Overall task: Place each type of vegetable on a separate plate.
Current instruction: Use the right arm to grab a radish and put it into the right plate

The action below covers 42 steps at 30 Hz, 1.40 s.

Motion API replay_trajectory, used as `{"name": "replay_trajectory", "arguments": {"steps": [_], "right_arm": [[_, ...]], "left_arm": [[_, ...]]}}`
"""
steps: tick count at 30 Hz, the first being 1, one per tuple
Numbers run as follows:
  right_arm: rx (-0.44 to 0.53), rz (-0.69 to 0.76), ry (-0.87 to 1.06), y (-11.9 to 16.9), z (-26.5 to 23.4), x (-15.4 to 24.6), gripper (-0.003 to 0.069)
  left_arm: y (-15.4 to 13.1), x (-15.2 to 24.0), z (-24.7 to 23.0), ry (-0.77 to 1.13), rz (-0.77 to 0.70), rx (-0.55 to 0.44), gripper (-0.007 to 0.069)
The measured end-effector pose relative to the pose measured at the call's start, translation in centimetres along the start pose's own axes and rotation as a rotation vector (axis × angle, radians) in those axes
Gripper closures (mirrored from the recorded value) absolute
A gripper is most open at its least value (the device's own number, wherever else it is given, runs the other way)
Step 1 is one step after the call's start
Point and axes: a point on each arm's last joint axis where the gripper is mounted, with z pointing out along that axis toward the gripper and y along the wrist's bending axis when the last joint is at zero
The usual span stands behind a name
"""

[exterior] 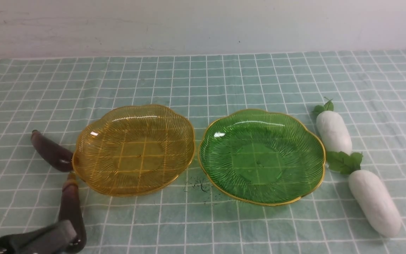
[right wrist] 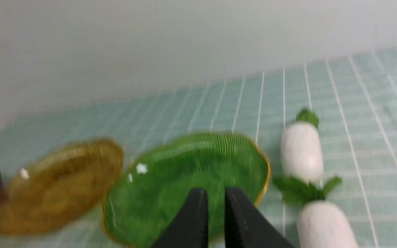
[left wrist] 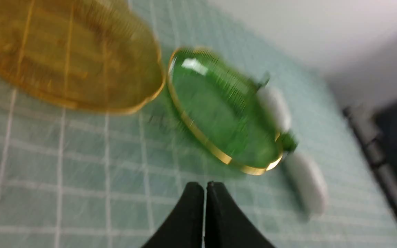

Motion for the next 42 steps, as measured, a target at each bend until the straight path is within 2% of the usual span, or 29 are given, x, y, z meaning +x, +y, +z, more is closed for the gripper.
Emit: {"name": "replay_trajectory", "arguments": {"steps": [2,6,10,15,24,28,37,42], "right_arm": [[0.009,-0.021,0.193,-0.3,2.0,0.0,0.0589],[0.061,0.006,0.392,-1.3,5.3,-0.8,0.0583],[0.111,0.0,0.508,-2.3,8.4,-1.8,0.0567],[0.15,-0.048,0.608,-3.4,11.2,-2.4,0.0499],[0.186,-0.046,0.779,-5.6,16.9,0.3,0.0213],[0.201,-0.049,0.875,-6.8,19.0,2.7,0.0139],[0.223,-0.051,0.988,-8.0,20.7,5.5,0.0126],[0.22,-0.054,0.997,-7.9,20.5,5.2,0.0189]], "left_arm": [[0.4,-0.3,1.5,0.163,0.036,-0.073,0.0631],[1.3,-1.1,3.6,0.354,0.079,-0.162,0.0632],[2.1,-1.9,5.9,0.478,0.061,-0.223,0.0632],[3.2,-1.9,7.5,0.55,0.027,-0.261,0.0632],[3.4,-1.9,7.8,0.563,0.019,-0.27,0.0632],[3.4,-1.9,7.8,0.56,0.02,-0.27,0.0632],[3.4,-1.9,7.8,0.563,0.042,-0.264,0.0632],[3.4,-1.9,7.8,0.565,0.062,-0.258,0.0632]]}}
